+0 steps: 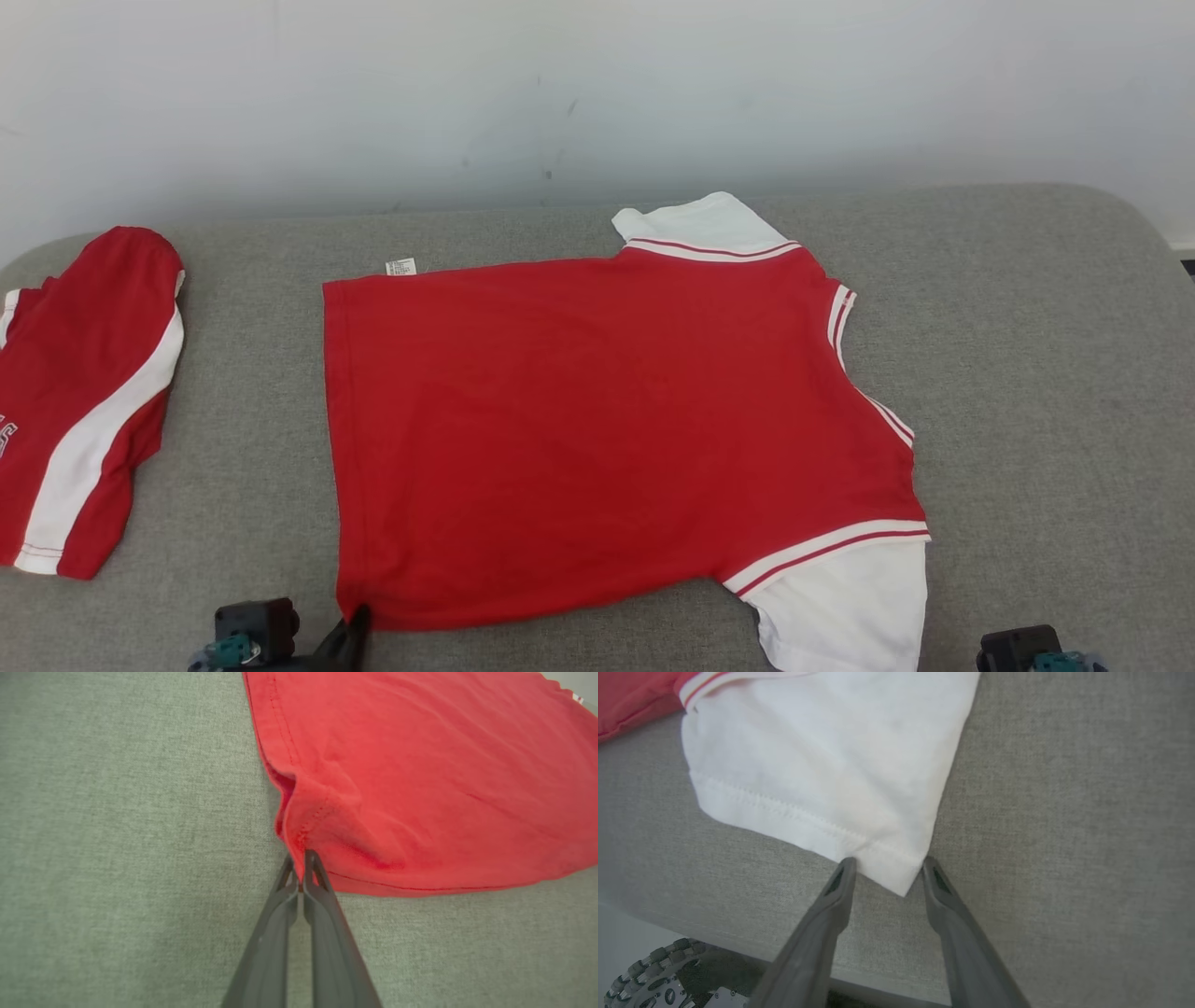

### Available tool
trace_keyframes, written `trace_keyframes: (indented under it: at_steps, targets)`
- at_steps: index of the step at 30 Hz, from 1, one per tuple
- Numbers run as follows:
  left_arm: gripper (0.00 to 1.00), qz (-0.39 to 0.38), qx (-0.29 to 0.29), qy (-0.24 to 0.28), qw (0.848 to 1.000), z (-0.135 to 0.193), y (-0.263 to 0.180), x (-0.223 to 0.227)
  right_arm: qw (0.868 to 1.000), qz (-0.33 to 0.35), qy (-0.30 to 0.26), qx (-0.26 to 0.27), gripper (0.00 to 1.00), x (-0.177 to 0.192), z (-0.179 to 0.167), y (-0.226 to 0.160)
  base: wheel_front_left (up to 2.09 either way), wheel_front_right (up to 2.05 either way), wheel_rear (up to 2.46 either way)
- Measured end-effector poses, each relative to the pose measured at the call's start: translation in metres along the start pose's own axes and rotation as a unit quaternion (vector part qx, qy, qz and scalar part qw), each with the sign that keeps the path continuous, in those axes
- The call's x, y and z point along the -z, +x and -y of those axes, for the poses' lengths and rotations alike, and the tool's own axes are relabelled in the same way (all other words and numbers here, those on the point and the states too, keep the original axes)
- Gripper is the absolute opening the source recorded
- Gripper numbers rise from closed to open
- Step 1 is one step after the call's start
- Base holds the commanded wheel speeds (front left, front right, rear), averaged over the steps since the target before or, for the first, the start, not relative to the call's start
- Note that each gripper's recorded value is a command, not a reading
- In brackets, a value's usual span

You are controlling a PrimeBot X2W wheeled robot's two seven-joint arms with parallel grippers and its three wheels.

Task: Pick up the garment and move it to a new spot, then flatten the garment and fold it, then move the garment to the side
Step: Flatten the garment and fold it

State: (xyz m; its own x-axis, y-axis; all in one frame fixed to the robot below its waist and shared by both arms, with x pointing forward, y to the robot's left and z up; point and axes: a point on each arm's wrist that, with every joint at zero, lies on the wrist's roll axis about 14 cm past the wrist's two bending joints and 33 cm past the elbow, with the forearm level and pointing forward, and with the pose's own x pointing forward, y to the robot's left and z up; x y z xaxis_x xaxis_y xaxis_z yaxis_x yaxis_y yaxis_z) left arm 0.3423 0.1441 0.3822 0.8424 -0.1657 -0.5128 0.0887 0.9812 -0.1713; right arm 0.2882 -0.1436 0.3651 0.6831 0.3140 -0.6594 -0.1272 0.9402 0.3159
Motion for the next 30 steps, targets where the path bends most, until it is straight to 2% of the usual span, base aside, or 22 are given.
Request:
trace_keyframes:
  at_steps: [1, 7, 13, 17, 23, 30]
  targets:
    - [0.0, 0.0, -0.001, 0.0, 1.0, 0.0, 0.0, 0.001, 1.0, 0.0, -0.005, 0.0, 0.0, -0.001, 0.0, 0.001, 0.0, 0.0, 0.0]
    - [0.0, 0.005, -0.007, -0.003, 1.0, -0.005, -0.001, 0.002, 1.0, 0.004, -0.002, -0.004, 0.0, -0.008, -0.001, 0.003, 0.0, 0.0, 0.0]
    - [0.0, 0.033, -0.017, 0.0, 0.999, -0.014, -0.005, -0.01, 0.997, 0.072, 0.001, 0.027, 0.0, -0.045, 0.025, -0.011, 0.0, 0.0, 0.0]
    - [0.0, 0.037, -0.015, 0.003, 0.999, -0.012, -0.01, -0.009, 0.993, 0.113, 0.004, 0.033, 0.0, -0.064, 0.032, -0.023, 0.0, 0.0, 0.0]
    - [0.0, 0.051, -0.003, 0.003, 0.999, -0.003, -0.012, -0.015, 0.986, 0.162, 0.026, 0.012, 0.0, -0.087, 0.022, -0.032, 0.0, 0.0, 0.0]
    - [0.0, 0.068, 0.004, 0.012, 0.998, -0.006, -0.012, -0.029, 0.98, 0.2, 0.01, 0.002, 0.0, -0.118, 0.021, -0.036, 0.0, 0.0, 0.0]
